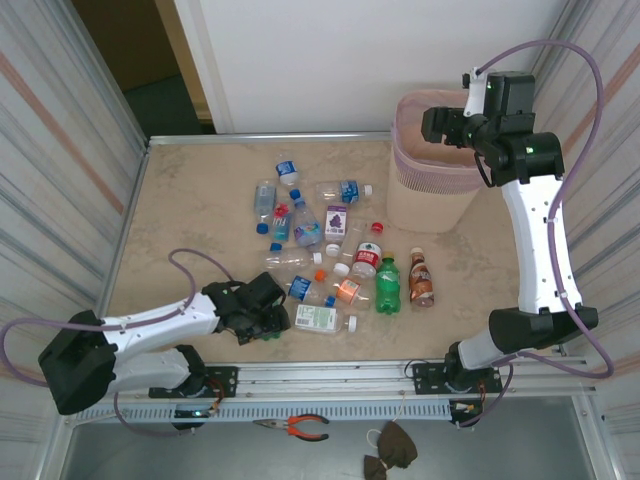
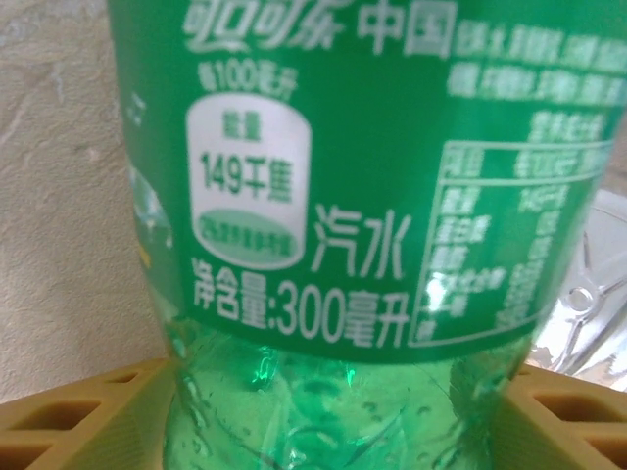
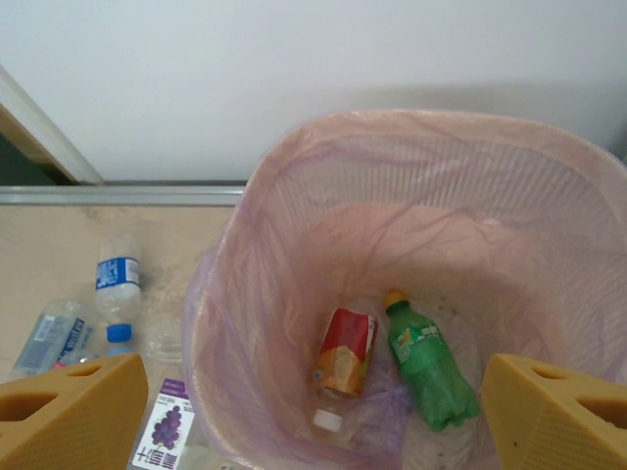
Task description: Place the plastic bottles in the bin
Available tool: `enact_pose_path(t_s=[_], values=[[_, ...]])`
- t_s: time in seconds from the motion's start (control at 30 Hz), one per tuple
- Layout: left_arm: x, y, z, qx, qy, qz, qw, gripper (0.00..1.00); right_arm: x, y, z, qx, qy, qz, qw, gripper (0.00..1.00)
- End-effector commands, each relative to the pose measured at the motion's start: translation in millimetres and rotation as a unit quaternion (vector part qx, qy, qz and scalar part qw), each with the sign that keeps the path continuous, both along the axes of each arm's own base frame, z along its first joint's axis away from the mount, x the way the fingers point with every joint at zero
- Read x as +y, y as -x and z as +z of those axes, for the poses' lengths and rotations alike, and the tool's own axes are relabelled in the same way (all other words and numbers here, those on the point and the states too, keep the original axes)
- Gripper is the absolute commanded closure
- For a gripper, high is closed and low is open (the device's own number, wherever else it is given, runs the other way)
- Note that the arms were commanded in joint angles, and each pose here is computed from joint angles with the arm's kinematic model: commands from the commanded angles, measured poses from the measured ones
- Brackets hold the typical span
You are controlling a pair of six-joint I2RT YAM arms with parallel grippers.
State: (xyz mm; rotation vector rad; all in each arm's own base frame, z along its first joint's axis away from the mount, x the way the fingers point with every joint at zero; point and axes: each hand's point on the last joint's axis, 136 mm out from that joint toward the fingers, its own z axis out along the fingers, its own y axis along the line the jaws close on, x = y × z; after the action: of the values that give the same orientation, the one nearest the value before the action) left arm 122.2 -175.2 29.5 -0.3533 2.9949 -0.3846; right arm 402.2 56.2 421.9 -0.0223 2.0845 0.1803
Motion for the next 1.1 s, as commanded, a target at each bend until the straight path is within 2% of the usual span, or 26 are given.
enact_pose_path(t_s=[0.0,0.7,0.87,1.07], values=[[-0.1,3.7,-3.6,0.007,-0.001,0.0,1.0,0.27,2.4,9.2,13.8,-0.022,-0.005,0.004,1.0,0.12],[4.9,-1.0,10.3,-0.015,-0.005,-0.001,1.0,0.38,4.4,17.0,26.2,-0.04,-0.008,0.007,0.999,0.12],[8.4,-8.3,29.9,-0.046,-0.008,-0.01,0.999,0.4,4.2,20.8,29.1,-0.043,-0.008,0.007,0.999,0.12],[2.2,-27.4,72.9,-0.123,0.014,-0.042,0.991,0.41,4.3,28.7,32.5,-0.046,-0.008,0.009,0.999,0.12]])
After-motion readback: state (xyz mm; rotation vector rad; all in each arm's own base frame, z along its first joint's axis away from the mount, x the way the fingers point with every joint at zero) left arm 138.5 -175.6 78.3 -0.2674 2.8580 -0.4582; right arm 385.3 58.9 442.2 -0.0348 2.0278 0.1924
